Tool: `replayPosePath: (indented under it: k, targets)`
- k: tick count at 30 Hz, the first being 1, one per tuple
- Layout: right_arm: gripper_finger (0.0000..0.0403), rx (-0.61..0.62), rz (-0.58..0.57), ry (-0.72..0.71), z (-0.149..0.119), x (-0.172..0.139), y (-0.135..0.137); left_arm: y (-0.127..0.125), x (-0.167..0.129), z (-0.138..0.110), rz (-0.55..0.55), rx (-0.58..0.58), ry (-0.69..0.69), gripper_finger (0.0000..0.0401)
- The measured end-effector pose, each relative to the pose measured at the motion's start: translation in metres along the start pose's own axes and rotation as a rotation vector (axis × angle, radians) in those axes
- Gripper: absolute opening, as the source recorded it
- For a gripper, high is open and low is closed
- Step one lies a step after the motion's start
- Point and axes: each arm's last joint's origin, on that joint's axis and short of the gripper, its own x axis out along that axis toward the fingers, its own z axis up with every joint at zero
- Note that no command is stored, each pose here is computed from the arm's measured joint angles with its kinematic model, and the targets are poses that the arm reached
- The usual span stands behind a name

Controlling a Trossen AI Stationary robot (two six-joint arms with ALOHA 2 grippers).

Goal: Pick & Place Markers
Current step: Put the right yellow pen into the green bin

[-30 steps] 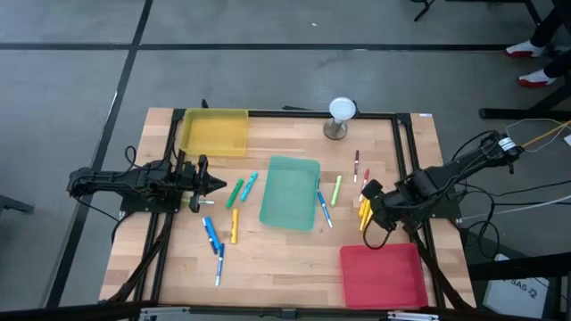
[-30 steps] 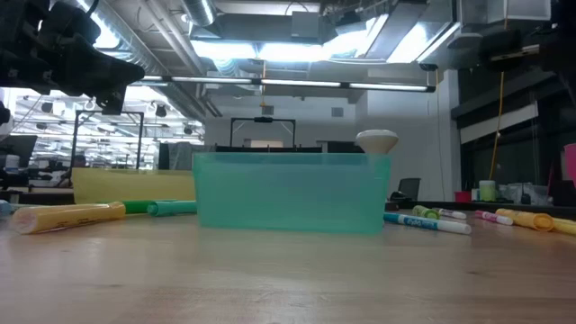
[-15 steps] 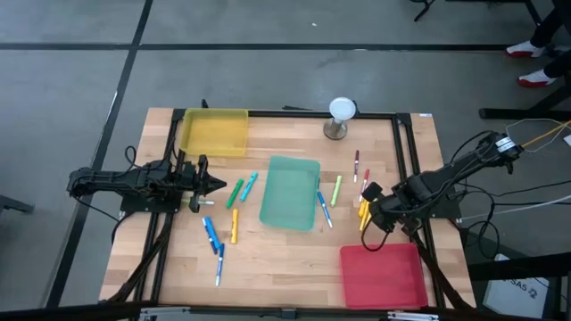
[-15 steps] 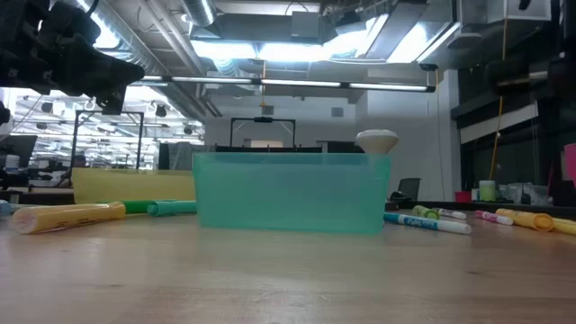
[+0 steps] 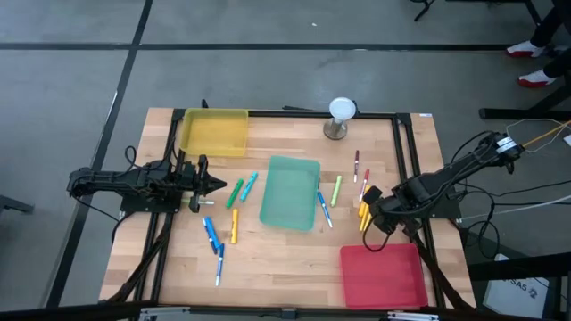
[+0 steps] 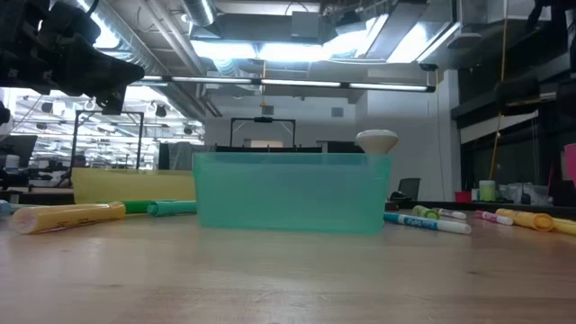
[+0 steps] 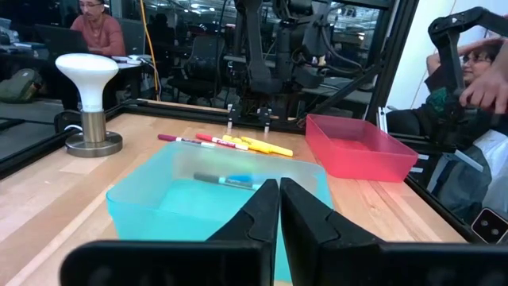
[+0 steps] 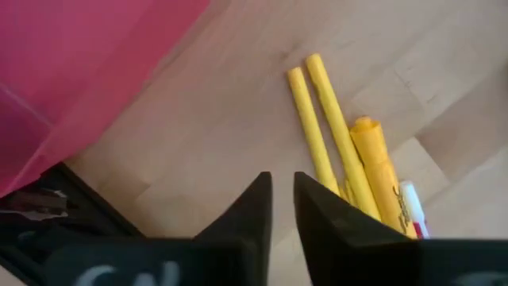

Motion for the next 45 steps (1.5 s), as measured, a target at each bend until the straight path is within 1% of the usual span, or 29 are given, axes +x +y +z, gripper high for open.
replayPosePath:
  k: [8, 10, 13, 16, 23, 27, 33, 41, 45]
  targets:
    - [0.0161, -0.015, -0.038, -0.001, -0.001, 0.007, -0.001, 0.000, 0.000, 0.000, 0.000, 0.000, 0.000, 0.0010]
    - [0.0177, -0.029, -0.035, 0.005, -0.003, 0.011, 0.000, 0.000, 0.000, 0.000, 0.000, 0.000, 0.000, 0.0012]
    - [0.0189, -0.040, -0.035, 0.007, -0.005, 0.015, 0.000, 0.000, 0.000, 0.000, 0.000, 0.000, 0.000, 0.0013]
    - [0.0189, -0.028, -0.038, 0.011, -0.008, 0.019, -0.002, 0.000, 0.000, 0.000, 0.000, 0.000, 0.000, 0.0011]
    - [0.0173, 0.078, -0.059, 0.019, -0.015, 0.018, -0.017, 0.000, 0.000, 0.000, 0.000, 0.000, 0.000, 0.0008]
    - [0.0168, 0.111, -0.064, 0.026, -0.018, 0.018, -0.022, 0.000, 0.000, 0.000, 0.000, 0.000, 0.000, 0.0008]
    - [0.0169, 0.073, -0.051, 0.050, -0.025, 0.029, -0.019, 0.000, 0.000, 0.000, 0.000, 0.000, 0.000, 0.0012]
    - [0.0170, 0.060, -0.067, 0.023, -0.022, 0.030, -0.021, 0.000, 0.000, 0.000, 0.000, 0.000, 0.000, 0.0010]
    - [0.0170, 0.056, -0.064, 0.028, -0.023, 0.037, -0.021, 0.000, 0.000, 0.000, 0.000, 0.000, 0.000, 0.0013]
